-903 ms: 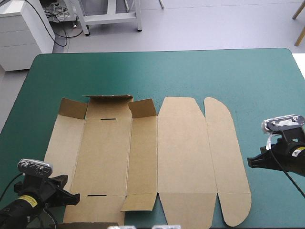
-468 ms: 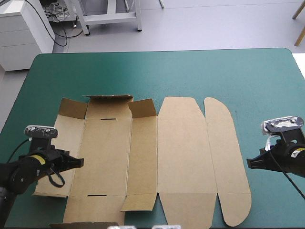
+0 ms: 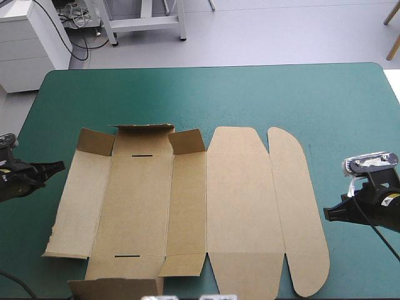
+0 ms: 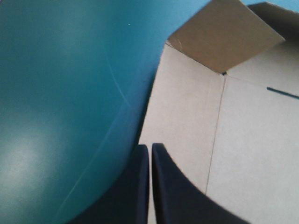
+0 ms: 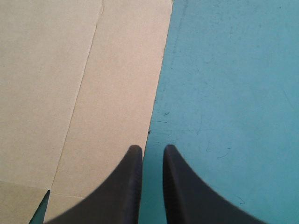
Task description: Fold the box
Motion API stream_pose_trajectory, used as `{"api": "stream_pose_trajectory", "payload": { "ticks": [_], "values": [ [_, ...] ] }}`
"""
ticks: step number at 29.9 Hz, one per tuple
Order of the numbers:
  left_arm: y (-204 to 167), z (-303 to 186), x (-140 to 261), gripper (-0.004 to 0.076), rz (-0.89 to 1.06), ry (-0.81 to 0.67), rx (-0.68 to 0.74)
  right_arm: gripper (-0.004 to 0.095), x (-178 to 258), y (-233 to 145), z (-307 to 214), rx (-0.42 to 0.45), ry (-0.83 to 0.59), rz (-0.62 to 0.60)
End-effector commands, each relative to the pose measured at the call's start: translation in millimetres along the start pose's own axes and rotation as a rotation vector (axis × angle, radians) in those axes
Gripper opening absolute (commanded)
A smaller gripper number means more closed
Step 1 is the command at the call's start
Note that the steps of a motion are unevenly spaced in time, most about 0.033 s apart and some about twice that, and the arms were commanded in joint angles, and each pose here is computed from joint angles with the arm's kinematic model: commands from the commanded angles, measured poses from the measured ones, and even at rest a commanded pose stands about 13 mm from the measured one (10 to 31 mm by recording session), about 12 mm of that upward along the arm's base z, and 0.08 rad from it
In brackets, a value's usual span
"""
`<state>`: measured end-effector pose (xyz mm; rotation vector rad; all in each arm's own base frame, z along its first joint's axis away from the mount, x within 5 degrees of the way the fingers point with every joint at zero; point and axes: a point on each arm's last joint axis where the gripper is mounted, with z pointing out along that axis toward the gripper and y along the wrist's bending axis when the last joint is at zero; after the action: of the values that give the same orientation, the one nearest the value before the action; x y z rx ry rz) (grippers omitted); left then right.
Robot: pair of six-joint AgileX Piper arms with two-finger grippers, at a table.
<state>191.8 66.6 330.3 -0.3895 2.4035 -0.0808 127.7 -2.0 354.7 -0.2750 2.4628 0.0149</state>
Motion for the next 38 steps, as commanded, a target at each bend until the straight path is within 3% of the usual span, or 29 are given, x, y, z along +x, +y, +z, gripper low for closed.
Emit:
{"api": "stream_pose_trajectory", "payload": {
  "ticks": [1,8,16,20,25,27,38],
  "values": [
    [23,-10,-12,-0.0007,-0.123,-0.082,-0.004,0.011,-7,-1,-7,0.014,-0.069,0.001],
    [68,-18,-5,-0.0008,-0.302,-0.085,-0.122,0.0024,-7,-1,-7,0.014,-0.069,0.001],
    [67,-18,-4,0.0006,-0.15,-0.062,-0.12,-0.0021,-7,-1,-7,0.015,-0.071,0.001],
    [67,-15,-6,0.0146,-0.177,-0.07,-0.088,-0.0021,-7,-1,-7,0.015,-0.071,0.001],
    [70,-3,-5,0.0508,-0.188,-0.019,-0.045,-0.0021,-7,-1,-7,0.015,-0.071,0.001],
    [71,2,-5,0.0593,-0.214,0.005,-0.024,-0.0021,-7,-1,-7,0.015,-0.071,0.001],
    [73,28,0,0.0613,-0.164,0.112,0.124,-0.0021,-8,-1,-7,0.013,-0.072,0.002]
  ]
}}
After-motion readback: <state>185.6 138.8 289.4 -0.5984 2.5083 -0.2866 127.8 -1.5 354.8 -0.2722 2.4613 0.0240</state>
